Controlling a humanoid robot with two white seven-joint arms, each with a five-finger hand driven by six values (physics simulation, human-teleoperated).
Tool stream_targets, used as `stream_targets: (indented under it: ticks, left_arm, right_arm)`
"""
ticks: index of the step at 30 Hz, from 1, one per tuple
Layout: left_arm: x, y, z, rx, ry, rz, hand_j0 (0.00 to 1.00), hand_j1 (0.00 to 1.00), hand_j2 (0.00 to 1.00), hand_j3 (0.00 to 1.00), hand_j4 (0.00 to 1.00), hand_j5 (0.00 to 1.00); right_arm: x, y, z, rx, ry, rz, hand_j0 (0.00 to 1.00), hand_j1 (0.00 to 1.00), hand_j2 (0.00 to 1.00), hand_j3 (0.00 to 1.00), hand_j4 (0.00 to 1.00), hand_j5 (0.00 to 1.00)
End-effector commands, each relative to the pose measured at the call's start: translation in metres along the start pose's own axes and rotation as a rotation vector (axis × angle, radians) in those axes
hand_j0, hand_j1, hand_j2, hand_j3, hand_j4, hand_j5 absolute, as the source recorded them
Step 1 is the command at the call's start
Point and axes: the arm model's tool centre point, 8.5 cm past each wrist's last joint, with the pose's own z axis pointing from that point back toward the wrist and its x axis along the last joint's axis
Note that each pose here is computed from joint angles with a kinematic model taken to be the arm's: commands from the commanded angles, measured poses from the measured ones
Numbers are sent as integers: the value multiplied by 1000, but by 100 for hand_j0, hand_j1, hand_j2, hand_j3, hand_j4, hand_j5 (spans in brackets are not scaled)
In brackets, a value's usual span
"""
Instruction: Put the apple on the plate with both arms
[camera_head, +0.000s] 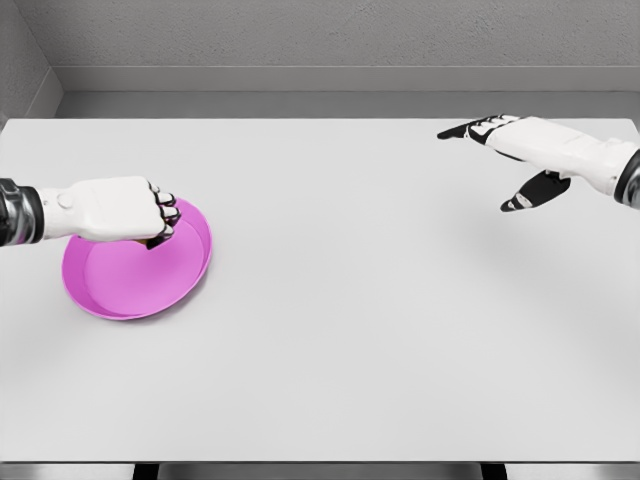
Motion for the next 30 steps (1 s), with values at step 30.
stream_targets:
  ticks: [30]
  left_arm:
    - [-49,-27,45,93,114,323,100,100,100,100,100,100]
  right_arm:
    - [0,0,1,0,1,-1,100,100,100,100,100,100]
